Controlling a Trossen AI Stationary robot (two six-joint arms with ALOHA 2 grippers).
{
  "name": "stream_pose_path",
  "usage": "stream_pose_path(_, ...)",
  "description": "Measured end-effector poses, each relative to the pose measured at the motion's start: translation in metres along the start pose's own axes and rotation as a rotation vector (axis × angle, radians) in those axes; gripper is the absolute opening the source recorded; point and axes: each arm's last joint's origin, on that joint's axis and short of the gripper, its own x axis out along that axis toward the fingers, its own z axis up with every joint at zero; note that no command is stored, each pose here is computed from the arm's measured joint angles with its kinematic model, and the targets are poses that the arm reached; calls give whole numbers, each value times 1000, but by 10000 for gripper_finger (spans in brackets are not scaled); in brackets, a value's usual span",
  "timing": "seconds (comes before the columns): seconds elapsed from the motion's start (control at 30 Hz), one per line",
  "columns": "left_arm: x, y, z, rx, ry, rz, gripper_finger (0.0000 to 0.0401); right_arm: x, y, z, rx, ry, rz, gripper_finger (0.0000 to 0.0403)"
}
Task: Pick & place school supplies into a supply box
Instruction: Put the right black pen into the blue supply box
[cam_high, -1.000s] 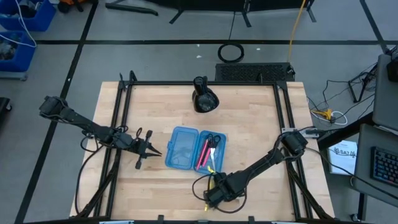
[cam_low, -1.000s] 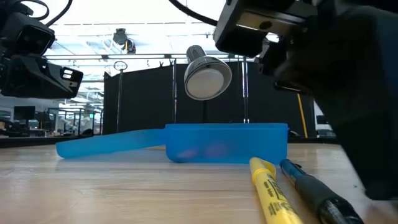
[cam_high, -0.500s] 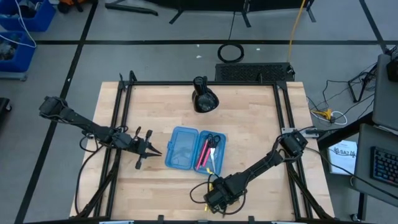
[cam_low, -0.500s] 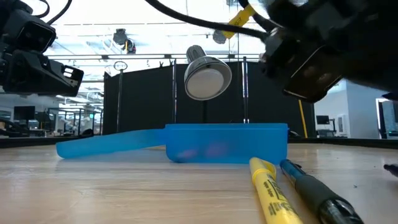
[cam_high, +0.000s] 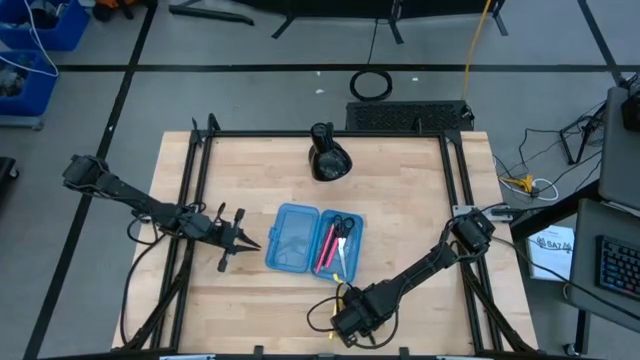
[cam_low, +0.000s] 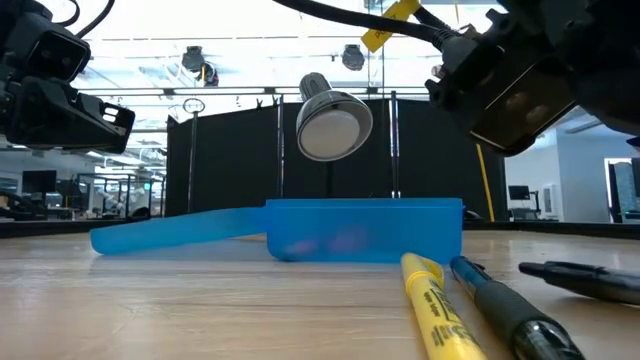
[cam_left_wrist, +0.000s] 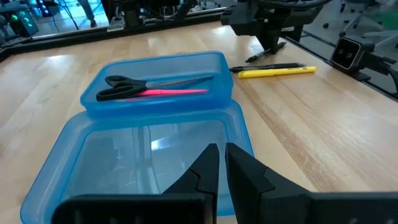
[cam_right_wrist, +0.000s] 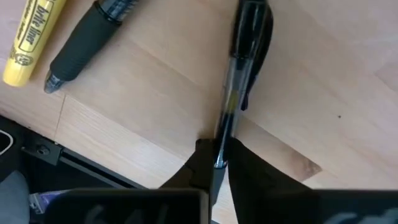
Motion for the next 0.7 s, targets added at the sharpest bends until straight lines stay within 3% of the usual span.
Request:
stream_pose_path(0.4,0,0,0,1,0,0,35,-4,2,-1,2,-33,37,19)
stream_pose_path(0.7,0,0,1,-2,-6,1,35,-50,-6,-9,78,-169,155,17)
